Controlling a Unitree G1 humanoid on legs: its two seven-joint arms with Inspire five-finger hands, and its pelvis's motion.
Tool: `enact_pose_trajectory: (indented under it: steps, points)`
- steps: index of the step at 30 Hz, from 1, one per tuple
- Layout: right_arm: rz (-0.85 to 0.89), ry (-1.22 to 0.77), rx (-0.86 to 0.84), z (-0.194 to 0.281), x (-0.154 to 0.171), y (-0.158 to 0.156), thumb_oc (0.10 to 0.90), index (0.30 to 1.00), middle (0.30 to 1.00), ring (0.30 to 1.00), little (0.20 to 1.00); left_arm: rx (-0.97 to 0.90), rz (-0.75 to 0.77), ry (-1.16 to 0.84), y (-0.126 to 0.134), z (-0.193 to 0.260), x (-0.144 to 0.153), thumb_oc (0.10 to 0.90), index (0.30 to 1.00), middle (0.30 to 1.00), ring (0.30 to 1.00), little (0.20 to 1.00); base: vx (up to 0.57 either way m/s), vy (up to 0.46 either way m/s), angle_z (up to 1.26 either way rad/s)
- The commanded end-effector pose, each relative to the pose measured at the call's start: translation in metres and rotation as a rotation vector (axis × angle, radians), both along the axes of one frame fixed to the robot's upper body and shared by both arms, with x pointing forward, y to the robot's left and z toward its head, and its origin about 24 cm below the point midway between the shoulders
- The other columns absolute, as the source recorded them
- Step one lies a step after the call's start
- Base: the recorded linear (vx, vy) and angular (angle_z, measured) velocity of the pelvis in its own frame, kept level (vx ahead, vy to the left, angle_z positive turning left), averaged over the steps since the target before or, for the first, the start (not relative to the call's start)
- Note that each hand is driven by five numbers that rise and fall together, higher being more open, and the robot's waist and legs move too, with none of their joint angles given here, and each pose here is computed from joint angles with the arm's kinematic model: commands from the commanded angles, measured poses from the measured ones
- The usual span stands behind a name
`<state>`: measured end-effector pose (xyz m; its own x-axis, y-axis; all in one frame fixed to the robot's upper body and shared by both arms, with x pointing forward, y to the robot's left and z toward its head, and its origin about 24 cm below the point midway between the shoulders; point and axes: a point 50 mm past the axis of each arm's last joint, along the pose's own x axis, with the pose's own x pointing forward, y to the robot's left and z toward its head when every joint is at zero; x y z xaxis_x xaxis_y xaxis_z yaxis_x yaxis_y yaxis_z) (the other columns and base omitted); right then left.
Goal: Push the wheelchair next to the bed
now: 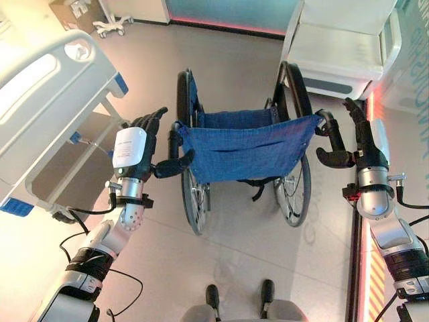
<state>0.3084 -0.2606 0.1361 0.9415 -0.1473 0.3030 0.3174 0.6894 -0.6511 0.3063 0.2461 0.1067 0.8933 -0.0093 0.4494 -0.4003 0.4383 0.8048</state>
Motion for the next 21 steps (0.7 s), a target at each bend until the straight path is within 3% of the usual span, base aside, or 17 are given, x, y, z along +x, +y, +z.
enact_pose_trajectory:
  steps: [1, 12, 21]
  points:
    - [0.064, -0.125, -0.027, 0.038, 0.009, 0.009, 0.8, 0.9, 0.9, 0.9, 0.9, -0.05, 0.061, -0.028, 0.02, 0.024, 0.005, 0.8, 0.9, 0.9, 0.9, 0.9, 0.0, 0.0, 0.0]
    - [-0.042, 0.175, 0.101, 0.027, 0.043, -0.008, 0.8, 0.9, 0.9, 0.9, 0.9, -0.394, 0.023, 0.31, 0.023, 0.006, 0.032, 0.8, 0.9, 0.9, 0.9, 0.9, 0.0, 0.0, 0.0]
    - [-0.142, 0.252, 0.176, 0.072, 0.072, -0.019, 0.8, 0.9, 0.9, 0.9, 0.9, -0.405, 0.047, 0.474, 0.027, 0.031, 0.061, 0.8, 0.9, 0.9, 0.9, 0.9, 0.0, 0.0, 0.0]
